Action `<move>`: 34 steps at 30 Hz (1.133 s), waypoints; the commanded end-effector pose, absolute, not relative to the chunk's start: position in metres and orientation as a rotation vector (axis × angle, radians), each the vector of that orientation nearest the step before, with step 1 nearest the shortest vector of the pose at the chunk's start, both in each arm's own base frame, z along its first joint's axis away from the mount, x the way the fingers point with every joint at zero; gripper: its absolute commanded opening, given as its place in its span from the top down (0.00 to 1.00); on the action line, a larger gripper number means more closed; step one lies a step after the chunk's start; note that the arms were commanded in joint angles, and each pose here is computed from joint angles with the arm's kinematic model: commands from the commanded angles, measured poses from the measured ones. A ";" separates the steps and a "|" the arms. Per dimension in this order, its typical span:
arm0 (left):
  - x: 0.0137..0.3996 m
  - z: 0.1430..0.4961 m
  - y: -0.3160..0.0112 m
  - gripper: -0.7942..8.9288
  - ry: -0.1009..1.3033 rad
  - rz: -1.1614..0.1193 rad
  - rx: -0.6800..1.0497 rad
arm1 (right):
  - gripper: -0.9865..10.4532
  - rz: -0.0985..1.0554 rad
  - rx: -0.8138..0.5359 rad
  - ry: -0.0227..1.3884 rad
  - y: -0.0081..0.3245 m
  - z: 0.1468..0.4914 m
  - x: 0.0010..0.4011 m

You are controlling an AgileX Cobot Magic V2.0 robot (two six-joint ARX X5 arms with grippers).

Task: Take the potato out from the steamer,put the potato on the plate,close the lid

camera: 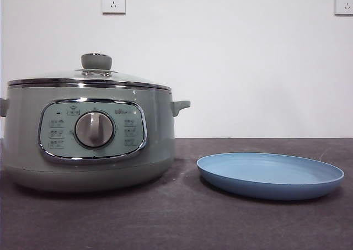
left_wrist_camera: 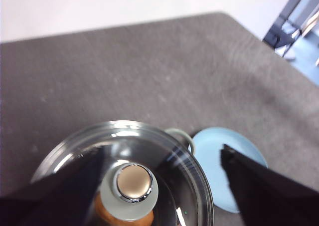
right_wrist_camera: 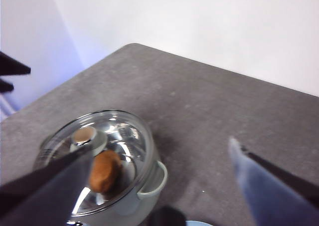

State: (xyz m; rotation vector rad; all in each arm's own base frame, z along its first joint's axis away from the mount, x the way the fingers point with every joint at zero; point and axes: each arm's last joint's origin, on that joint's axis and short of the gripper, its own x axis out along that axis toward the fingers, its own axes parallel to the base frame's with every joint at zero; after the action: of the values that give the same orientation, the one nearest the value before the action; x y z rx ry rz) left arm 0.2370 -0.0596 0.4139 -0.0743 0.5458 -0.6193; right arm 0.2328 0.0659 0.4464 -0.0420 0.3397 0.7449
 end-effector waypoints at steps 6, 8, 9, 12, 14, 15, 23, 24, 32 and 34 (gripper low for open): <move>0.270 0.375 -0.089 0.44 0.738 -0.511 0.035 | 0.42 0.719 -0.055 0.343 0.066 0.447 0.233; 0.277 0.364 -0.095 0.44 0.788 -0.503 0.070 | 0.42 0.719 -0.055 0.344 0.066 0.447 0.233; 0.281 0.357 -0.099 0.44 0.816 -0.502 0.078 | 0.42 0.719 -0.055 0.344 0.066 0.447 0.233; 0.291 0.343 -0.108 0.44 0.870 -0.513 0.089 | 0.42 0.719 -0.055 0.344 0.066 0.447 0.233; 0.296 0.334 -0.113 0.44 0.900 -0.506 0.104 | 0.42 0.719 -0.055 0.344 0.066 0.447 0.233; 0.299 0.330 -0.116 0.44 0.914 -0.503 0.112 | 0.42 0.719 -0.055 0.345 0.066 0.447 0.233; 0.306 0.314 -0.127 0.46 0.959 -0.461 0.168 | 0.42 0.719 -0.052 0.368 0.066 0.445 0.232; 0.305 0.314 -0.127 0.54 0.958 -0.450 0.175 | 0.42 0.719 -0.052 0.368 0.066 0.445 0.232; 0.304 0.314 -0.128 0.93 0.962 -0.459 0.202 | 0.42 0.719 -0.052 0.368 0.066 0.445 0.232; 0.304 0.314 -0.128 0.93 0.963 -0.459 0.202 | 0.42 0.719 -0.052 0.368 0.066 0.445 0.232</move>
State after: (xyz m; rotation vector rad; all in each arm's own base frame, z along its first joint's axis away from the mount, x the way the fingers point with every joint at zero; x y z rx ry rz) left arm 0.3036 -0.1271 0.3189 0.1990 0.9360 -0.4534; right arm 0.2320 0.0649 0.4433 -0.0432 0.3775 0.7162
